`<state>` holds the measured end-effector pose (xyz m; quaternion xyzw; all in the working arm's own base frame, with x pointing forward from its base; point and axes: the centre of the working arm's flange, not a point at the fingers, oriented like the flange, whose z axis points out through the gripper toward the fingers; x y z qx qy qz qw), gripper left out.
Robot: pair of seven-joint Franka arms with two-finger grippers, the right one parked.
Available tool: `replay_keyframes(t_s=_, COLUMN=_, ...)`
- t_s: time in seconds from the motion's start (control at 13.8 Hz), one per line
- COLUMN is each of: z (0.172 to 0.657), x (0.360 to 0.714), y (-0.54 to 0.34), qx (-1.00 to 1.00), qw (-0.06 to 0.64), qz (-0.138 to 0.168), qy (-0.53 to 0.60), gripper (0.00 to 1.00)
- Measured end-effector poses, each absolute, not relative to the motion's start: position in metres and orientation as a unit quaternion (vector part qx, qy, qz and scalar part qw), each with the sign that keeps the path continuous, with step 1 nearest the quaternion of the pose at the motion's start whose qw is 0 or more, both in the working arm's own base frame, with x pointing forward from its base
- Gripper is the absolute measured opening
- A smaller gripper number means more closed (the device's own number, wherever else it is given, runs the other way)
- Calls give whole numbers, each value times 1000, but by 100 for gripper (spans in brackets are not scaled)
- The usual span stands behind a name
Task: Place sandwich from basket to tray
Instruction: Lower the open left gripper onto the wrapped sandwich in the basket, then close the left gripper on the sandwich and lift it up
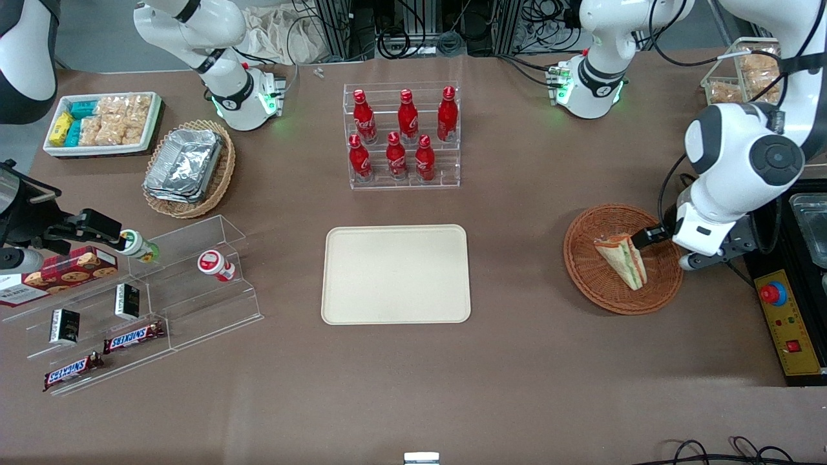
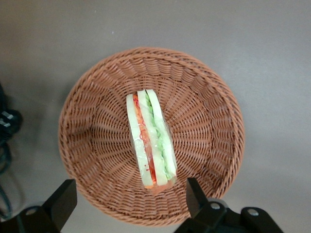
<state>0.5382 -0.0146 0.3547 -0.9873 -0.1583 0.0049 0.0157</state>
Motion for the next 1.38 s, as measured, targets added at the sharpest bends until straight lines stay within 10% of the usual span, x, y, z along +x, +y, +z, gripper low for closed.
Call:
replay_keyframes(t_s=1.24, z=254, x=534, y=-17, qx=-964, qw=8, qz=33, qy=-264, gripper=99)
replay_keyframes(t_s=1.38, z=249, x=536, y=-18, qx=-958, qw=4, qz=26, qy=-285, gripper=85)
